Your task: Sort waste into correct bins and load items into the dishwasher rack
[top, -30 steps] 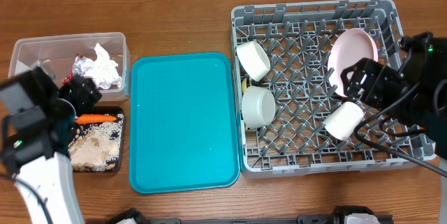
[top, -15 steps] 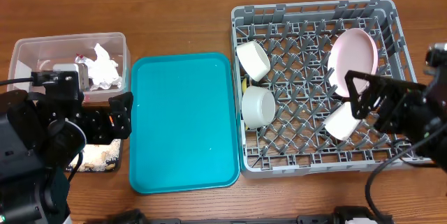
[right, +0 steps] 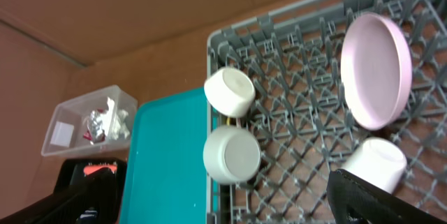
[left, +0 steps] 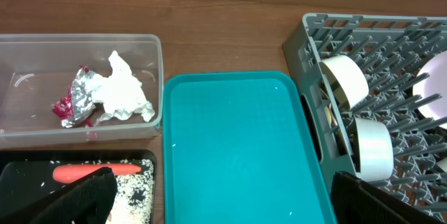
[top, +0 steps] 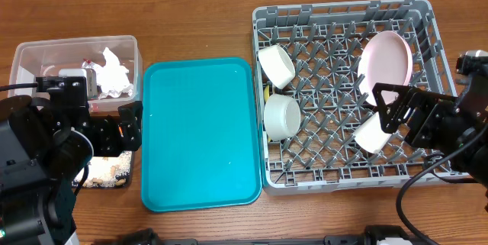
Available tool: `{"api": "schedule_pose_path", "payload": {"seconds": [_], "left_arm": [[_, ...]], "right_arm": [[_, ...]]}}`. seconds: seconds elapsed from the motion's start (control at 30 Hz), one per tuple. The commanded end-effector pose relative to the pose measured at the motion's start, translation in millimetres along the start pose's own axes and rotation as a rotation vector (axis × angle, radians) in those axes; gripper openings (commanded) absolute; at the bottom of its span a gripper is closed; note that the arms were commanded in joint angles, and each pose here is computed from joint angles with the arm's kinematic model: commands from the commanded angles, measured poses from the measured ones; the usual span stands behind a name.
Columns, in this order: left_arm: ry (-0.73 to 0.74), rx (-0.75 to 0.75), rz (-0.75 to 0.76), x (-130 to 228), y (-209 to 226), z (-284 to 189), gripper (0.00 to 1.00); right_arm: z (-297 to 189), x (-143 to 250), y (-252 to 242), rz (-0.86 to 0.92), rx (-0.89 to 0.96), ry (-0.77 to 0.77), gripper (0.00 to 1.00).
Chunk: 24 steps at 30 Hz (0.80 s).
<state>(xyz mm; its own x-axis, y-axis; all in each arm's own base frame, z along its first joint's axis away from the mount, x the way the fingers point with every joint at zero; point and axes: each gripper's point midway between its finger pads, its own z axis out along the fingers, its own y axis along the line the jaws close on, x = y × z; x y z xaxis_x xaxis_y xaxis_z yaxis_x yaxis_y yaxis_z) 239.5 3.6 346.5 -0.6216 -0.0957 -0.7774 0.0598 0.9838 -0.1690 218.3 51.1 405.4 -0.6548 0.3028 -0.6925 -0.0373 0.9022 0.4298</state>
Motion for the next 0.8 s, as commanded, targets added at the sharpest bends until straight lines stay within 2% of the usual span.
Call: {"api": "schedule_pose_path", "payload": {"seconds": [0.0, 0.17, 0.33, 0.47, 0.6, 0.77], "left_arm": [[-0.007, -0.005, 0.022, -1, -1, -2, 1.00], [-0.007, -0.004, 0.022, -1, -1, -2, 1.00], [-0.007, -0.004, 0.022, -1, -1, -2, 1.00], [-0.007, -0.004, 0.022, -1, -1, -2, 1.00], [-0.007, -0.004, 0.022, -1, -1, -2, 1.00], [-0.007, -0.004, 0.022, -1, -1, -2, 1.00]], "right_arm": [[-5, 4, -4, -0.006, 0.026, 0.002, 1.00], [-7, -12, -18, -0.078, 0.115, -0.066, 1.00], [-5, -35, -3, -0.272, 0.069, -0.170, 1.00], [2, -37, 7, -0.413, 0.025, -0.260, 1.00], [26, -15, -6, -0.506, 0.024, -0.292, 1.00], [72, 43, -40, -0.521, 0.024, -0.261, 1.00]]}}
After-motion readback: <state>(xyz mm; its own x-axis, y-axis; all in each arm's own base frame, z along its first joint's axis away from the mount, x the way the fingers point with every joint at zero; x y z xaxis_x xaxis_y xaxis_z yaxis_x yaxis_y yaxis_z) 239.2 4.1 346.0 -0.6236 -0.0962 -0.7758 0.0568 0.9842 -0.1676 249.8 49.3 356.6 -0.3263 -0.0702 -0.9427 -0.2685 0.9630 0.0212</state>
